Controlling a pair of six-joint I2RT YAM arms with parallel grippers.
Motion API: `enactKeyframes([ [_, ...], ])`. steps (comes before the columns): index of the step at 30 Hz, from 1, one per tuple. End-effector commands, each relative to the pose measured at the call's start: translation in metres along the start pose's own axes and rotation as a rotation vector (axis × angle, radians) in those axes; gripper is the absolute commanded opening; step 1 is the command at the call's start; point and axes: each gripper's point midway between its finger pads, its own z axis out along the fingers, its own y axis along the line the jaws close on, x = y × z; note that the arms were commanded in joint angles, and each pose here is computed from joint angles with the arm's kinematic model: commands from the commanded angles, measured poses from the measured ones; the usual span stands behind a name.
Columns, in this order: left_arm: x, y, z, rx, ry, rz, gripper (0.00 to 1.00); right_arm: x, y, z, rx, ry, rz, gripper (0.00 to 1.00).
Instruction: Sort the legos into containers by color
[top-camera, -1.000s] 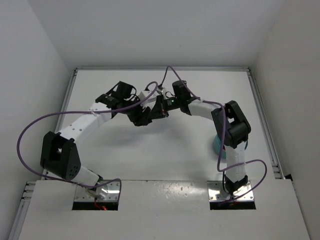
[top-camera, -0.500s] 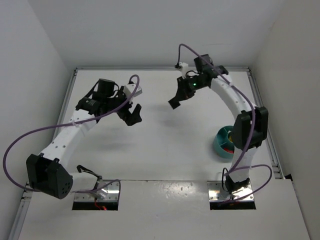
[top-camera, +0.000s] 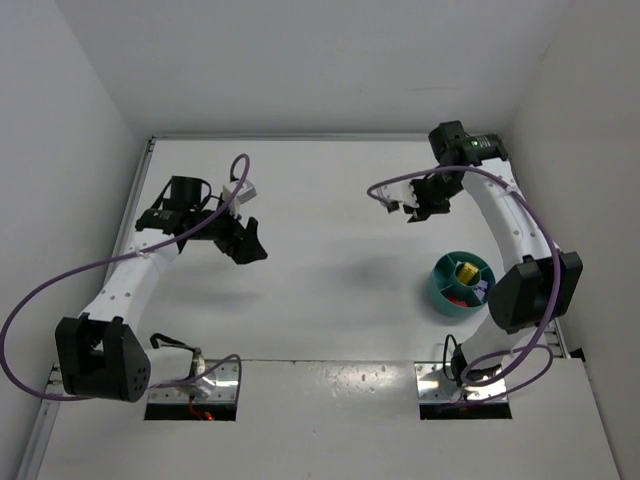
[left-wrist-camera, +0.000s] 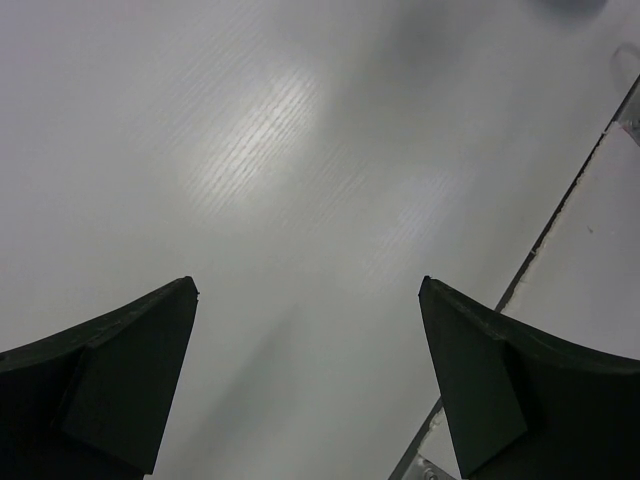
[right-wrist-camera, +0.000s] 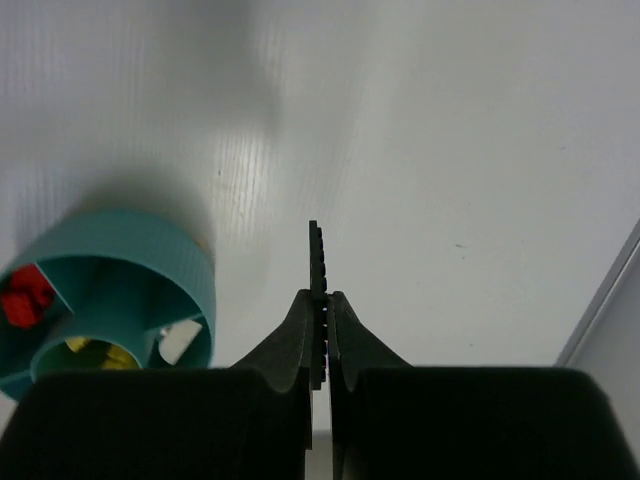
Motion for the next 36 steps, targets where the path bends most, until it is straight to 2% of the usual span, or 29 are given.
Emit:
enactKeyframes([
  [1,-0.006,-0.003,-0.008,0.035,-0.053,0.007,1.00,0.015,0.018,-0.005,-0.102,0.066,-0.404,0.00],
  [7,-0.004,0.002,-0.015,0.032,-0.068,-0.032,1.00,0.030,0.038,0.001,-0.209,0.134,-0.726,0.00],
  [13,-0.001,0.004,-0.017,0.036,-0.076,-0.029,1.00,0.036,0.065,-0.007,-0.275,0.192,-0.961,0.00],
  [20,-0.003,0.004,-0.019,0.050,-0.094,-0.038,1.00,0.036,0.098,-0.009,-0.292,0.190,-1.086,0.00],
  [24,-0.001,0.002,-0.018,0.061,-0.093,-0.044,1.00,0.031,0.111,0.003,-0.307,0.128,-1.104,0.00],
  [36,-0.003,0.003,-0.021,0.058,-0.105,-0.033,1.00,0.031,0.122,0.015,-0.363,0.085,-1.250,0.00],
])
